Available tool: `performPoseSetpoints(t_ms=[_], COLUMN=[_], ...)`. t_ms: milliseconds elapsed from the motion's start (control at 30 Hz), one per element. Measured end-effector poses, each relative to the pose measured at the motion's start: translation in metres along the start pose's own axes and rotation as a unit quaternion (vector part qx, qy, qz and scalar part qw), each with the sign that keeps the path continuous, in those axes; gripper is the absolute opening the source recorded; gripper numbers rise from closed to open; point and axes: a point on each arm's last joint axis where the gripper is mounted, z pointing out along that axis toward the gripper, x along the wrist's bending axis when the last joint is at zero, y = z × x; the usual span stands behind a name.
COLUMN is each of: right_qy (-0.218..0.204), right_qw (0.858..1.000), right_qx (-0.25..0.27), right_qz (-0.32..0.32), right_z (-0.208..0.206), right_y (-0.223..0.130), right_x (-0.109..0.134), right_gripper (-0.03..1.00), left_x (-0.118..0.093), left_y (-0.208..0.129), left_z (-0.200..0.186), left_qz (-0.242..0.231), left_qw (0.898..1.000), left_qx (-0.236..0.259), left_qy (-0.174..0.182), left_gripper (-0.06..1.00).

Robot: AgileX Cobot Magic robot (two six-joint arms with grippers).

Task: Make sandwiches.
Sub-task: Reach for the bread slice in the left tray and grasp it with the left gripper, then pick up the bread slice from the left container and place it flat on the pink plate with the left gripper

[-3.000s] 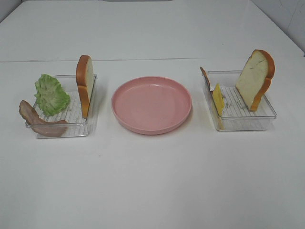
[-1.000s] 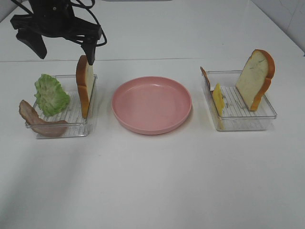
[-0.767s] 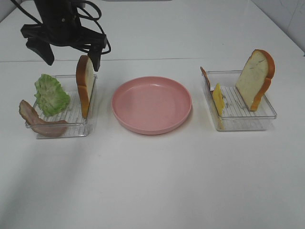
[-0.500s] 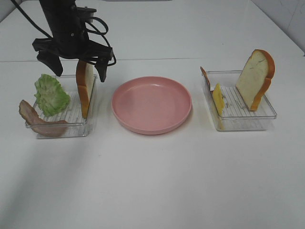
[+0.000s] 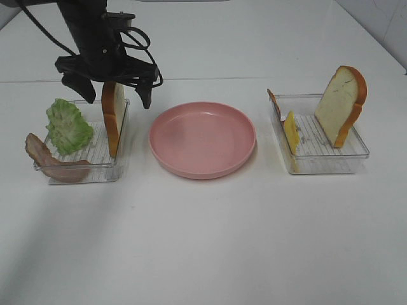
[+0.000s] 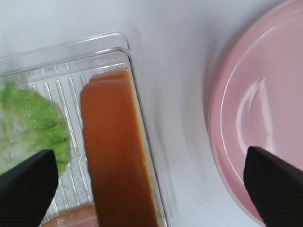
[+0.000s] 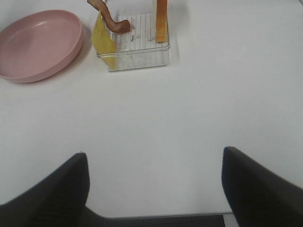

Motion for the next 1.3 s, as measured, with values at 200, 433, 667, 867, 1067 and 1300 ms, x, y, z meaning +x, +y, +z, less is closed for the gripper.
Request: performPoseSetpoints(t_ms=[200,433,667,867,1067,1300], right_qy=[0.0,0.0,0.0,0.0,0.0,0.0], right_qw=[1.0,1.0,1.0,1.0,1.0,1.0], right_qx=[0.0,0.0,0.0,0.0,0.0,0.0], right_qz=[0.0,0.0,0.0,0.0,0.0,0.0], right_z=[0.0,0.0,0.0,0.0,0.0,0.0], right_y=[0.0,0.0,0.0,0.0,0.0,0.0], right_x=[0.0,0.0,0.0,0.0,0.0,0.0], right_gripper=[0.75,0.75,0.75,0.75,0.75,0.75], left_x=[0.0,0.0,0.002,0.002,0.003,0.005], left_y=[-0.001,-0.001,-0.001,-0.001,-0.002,-0.003], left_z=[0.003,0.003,0.004,0.004,0.001,-0.023], left_qz=[0.003,0.012,-0.001,-0.012,-0.013,-0.013], left_qw=[1.0,1.0,1.0,1.0,1.0,1.0], left_qx=[0.003,0.004,0.003,0.004,0.016,0.013], left_qy=[0.0,0.0,0.011,0.013,0.019,0.023], left_gripper=[0.99,0.74,0.24,0.24,0.21,0.21])
